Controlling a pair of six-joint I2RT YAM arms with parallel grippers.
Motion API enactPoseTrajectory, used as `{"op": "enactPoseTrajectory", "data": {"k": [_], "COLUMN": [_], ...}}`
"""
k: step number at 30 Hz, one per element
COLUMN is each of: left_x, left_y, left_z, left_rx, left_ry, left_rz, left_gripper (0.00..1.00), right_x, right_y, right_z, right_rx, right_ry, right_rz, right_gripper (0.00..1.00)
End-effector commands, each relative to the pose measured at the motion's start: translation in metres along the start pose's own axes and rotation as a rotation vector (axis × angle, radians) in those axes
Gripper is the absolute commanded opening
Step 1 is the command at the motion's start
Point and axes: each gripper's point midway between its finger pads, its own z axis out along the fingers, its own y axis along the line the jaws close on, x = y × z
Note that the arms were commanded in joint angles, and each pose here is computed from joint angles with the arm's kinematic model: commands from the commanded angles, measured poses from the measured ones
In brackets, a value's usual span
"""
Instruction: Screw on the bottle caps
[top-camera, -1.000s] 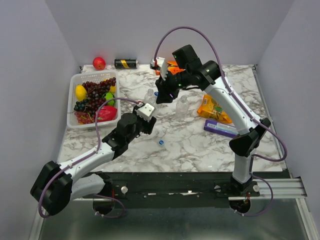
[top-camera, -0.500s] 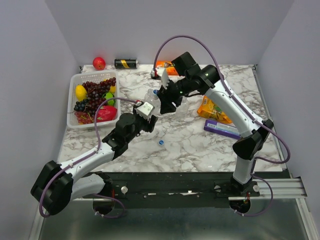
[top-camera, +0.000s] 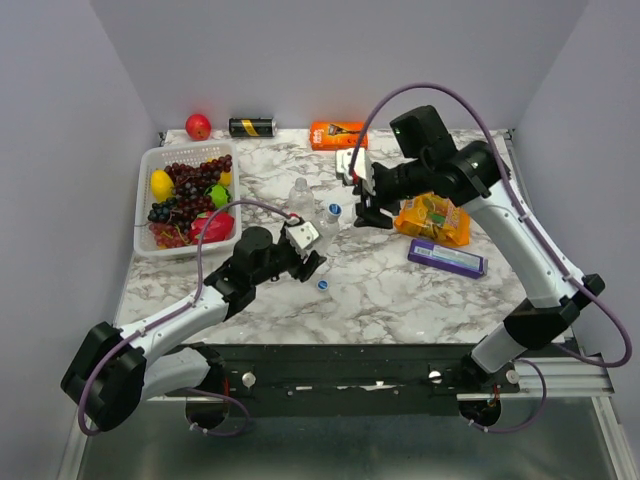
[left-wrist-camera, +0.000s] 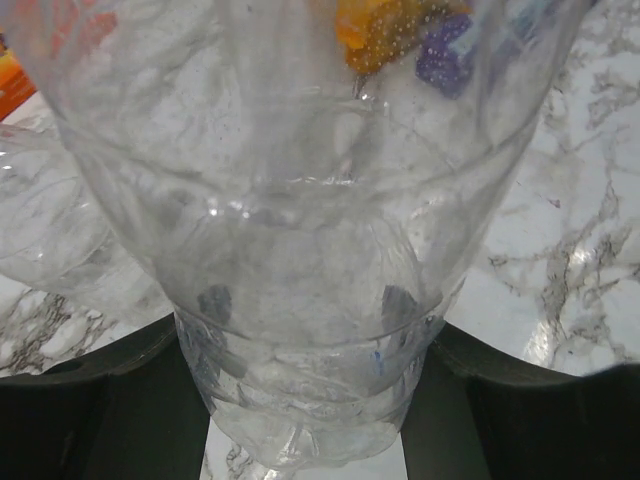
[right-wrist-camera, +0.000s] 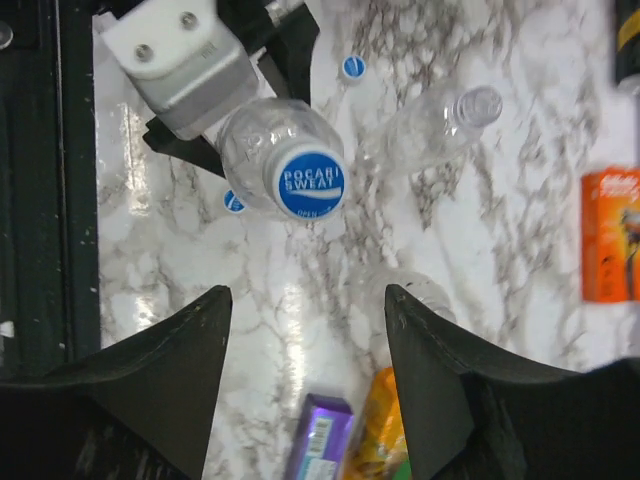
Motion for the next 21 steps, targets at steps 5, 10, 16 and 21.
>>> {"op": "enactPoseTrajectory", "data": {"k": [5,10,16,21], "left_x": [0.011,0.013,0.018,0.02], "left_y": [-0.027,-0.027,-0.033,-0.035], "left_z": [-0.001,0.0,-0.002,-0.004], "left_rx": [0.213,0.233,0.287,0.307], "left_ry": [0.06,0.074,0.103,0.11], "left_rz": [0.164,0.208,0.238,0.257], "left_gripper": [0.0,0.0,0.0,0.0], "right_x": [0.0,0.015,0.008,0.008], "right_y": [0.051,0.067,0.067,0.066], "right_z": [-0.01,-0.003,0.004,0.005], "right_rx": [-0.19,-0.257,-0.275,-0.292], "right_ry": [-0.098,-0.08,-0.103,-0.097], "right_rz": [-0.588,-0.727,-0.798,-0.835], "right_gripper": [0.75,0.75,0.75,0.74]}}
